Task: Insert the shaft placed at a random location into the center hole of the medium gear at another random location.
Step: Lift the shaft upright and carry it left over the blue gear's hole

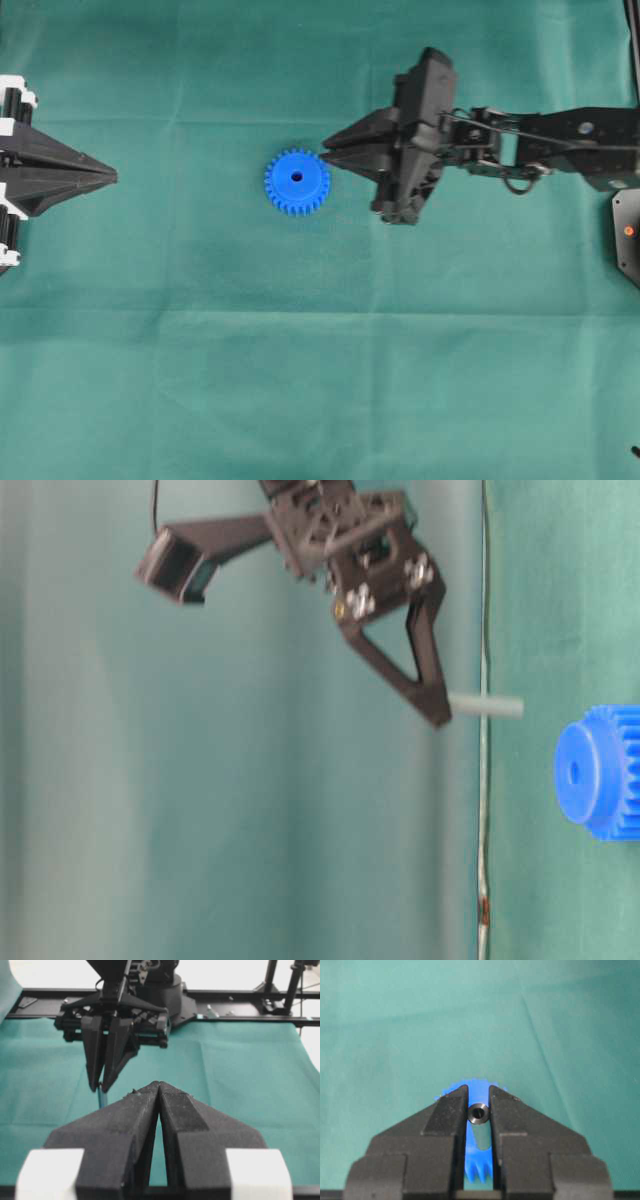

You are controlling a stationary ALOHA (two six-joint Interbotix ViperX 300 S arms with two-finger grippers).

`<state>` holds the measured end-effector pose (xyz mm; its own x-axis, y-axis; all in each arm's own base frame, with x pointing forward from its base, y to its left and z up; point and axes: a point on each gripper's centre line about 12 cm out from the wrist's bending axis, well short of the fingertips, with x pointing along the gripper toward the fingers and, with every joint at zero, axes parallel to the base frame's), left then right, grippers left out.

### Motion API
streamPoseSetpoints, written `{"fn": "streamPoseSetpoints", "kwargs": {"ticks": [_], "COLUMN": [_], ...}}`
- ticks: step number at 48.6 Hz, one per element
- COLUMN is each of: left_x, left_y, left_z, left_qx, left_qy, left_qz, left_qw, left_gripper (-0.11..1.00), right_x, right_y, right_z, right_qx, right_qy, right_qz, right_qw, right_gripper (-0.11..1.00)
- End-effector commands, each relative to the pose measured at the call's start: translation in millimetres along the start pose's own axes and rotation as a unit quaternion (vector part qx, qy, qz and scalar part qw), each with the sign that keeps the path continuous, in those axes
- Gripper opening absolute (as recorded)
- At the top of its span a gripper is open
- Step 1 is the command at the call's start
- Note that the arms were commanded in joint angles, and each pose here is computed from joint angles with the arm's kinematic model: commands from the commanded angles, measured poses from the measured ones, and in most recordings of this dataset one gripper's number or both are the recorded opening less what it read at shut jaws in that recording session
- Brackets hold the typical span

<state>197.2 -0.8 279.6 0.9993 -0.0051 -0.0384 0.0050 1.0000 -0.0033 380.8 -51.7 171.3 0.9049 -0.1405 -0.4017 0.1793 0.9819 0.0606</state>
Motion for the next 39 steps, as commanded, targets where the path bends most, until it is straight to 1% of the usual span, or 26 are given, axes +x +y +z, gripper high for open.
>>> {"fn": "streamPoseSetpoints", "kwargs": {"ticks": [1,12,24,29,39], "left_x": [2.6,2.6,2.6,2.6,2.6], "left_y": [0.2,0.2,0.2,0.2,0.2], "left_z": [9.3,9.1,8.9,9.1,8.9], "left_qx": [0.001,0.001,0.001,0.001,0.0], "left_qy": [-0.012,-0.011,-0.01,-0.011,-0.01], "left_qz": [0.0,0.0,0.0,0.0,0.0], "left_qw": [0.9999,0.9999,0.9999,0.9999,1.0], "left_gripper": [0.03,0.03,0.03,0.03,0.03], "right_x": [8.2,23.6,27.6,30.3,41.2], "right_y": [2.9,10.2,10.3,9.4,8.5], "right_z": [19.2,25.5,24.8,20.6,4.1], "right_qx": [-0.005,-0.007,-0.007,-0.007,-0.003], "right_qy": [-0.021,-0.025,-0.024,-0.019,-0.003], "right_qz": [0.003,0.01,0.01,0.009,0.006], "right_qw": [0.9998,0.9996,0.9996,0.9998,1.0], "right_gripper": [0.12,0.12,0.12,0.12,0.12]}}
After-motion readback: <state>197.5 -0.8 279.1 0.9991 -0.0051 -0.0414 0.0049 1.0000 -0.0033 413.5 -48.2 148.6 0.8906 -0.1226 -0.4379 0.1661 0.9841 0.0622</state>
